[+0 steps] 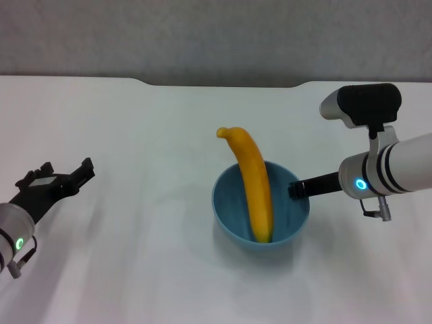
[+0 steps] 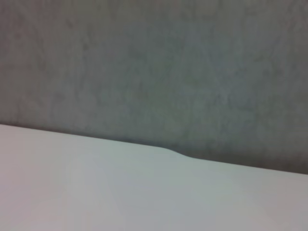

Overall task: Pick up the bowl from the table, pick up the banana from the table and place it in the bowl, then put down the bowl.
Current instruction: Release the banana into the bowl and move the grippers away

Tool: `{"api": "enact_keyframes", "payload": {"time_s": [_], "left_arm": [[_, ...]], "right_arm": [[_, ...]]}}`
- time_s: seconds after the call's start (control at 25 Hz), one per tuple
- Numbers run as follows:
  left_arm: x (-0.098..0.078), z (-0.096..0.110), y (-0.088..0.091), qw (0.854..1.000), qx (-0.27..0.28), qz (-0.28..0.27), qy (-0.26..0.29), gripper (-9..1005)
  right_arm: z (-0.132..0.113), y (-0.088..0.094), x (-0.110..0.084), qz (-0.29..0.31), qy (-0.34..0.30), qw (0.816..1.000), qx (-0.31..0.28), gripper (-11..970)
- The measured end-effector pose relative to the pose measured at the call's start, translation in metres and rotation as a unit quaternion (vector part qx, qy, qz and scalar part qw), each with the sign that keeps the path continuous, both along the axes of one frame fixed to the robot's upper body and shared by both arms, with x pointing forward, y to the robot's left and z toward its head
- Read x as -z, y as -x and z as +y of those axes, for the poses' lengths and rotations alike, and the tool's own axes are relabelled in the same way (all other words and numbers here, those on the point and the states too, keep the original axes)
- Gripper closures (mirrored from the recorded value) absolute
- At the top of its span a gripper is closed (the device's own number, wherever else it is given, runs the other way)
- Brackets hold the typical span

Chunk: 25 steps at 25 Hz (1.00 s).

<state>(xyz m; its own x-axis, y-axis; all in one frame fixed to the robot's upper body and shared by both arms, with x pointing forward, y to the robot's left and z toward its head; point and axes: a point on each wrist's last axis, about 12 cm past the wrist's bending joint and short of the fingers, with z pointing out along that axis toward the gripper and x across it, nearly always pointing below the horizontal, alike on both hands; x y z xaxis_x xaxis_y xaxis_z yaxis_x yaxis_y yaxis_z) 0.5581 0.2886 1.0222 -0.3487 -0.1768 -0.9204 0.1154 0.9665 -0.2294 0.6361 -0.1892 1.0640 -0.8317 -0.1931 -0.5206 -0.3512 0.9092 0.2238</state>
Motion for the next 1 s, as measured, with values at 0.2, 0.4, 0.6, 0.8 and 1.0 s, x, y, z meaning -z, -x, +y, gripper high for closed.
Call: {"api": "enact_keyframes", "payload": {"time_s": [0.2, 0.4, 0.6, 0.8, 1.0], "left_arm": [[0.0011, 0.0012, 0.0011, 1.000, -0.002, 0.000, 0.002, 100], [0.0015, 0.0017, 0.0015, 1.000, -0.004, 0.001, 0.003, 101], [0.0020, 0.0020, 0.0021, 1.000, -0.004, 0.002, 0.003, 101], [0.0029, 0.0028, 0.0033, 1.000, -0.005, 0.003, 0.003, 101], [0.0035, 0.0038, 0.0042, 1.000, -0.007, 0.004, 0.003, 101]], "right_arm": [[0.0001, 0.0012, 0.0009, 0.003, -0.008, 1.000, 0.005, 908], [-0.0019, 0.0028, 0.0029, 0.006, -0.010, 1.000, 0.009, 907], [-0.0038, 0.0038, 0.0040, 0.008, -0.014, 1.000, 0.014, 890], [-0.0053, 0.0049, 0.0016, -0.006, -0.018, 1.000, 0.006, 839], [-0.0087, 0.0091, -0.0050, -0.034, -0.030, 0.999, -0.003, 774]]}}
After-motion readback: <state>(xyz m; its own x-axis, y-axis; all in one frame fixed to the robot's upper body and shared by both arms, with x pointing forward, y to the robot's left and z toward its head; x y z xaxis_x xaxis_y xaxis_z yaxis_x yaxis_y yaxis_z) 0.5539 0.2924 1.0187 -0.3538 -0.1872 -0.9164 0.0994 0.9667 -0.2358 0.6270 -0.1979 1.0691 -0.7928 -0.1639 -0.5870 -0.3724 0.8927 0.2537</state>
